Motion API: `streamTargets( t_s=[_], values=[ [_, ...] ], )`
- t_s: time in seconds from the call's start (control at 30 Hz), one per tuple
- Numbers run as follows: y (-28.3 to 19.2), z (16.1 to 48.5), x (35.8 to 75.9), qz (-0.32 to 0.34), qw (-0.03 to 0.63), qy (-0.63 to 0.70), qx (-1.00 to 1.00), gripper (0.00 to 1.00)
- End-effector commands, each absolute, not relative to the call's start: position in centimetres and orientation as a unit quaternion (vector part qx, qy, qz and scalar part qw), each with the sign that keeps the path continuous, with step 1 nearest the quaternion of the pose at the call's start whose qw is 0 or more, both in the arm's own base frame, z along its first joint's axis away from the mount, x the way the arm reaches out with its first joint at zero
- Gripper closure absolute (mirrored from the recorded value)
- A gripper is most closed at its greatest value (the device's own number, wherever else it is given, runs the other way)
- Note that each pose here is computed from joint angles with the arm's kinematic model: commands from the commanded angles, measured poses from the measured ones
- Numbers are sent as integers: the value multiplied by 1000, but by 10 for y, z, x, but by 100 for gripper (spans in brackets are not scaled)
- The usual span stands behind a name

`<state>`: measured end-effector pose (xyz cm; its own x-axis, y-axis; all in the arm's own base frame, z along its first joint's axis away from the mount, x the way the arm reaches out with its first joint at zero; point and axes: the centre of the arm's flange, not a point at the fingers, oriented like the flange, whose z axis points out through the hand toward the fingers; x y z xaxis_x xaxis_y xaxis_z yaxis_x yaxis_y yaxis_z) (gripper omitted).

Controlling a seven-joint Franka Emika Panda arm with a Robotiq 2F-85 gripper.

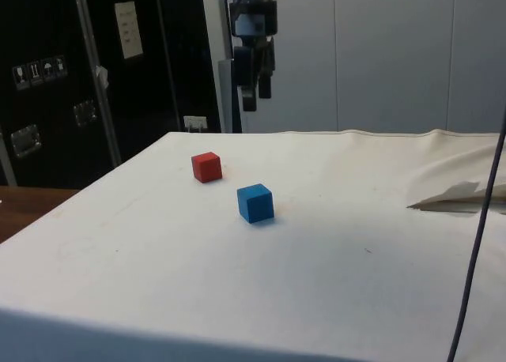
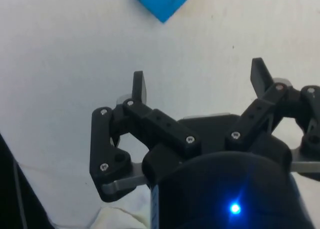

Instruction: Stack the two cubes.

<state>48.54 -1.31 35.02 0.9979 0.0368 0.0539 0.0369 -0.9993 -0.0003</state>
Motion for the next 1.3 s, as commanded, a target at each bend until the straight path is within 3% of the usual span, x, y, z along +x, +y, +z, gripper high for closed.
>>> streamTargets(
  t_s=[0.0,0.9,1.27],
  values=[
    [-14,349,491,-26,7,-19,-999,0],
    [-40,319,582,-33,37,-16,-999,0],
    [-49,305,601,-36,49,-4,-998,0]
  ],
)
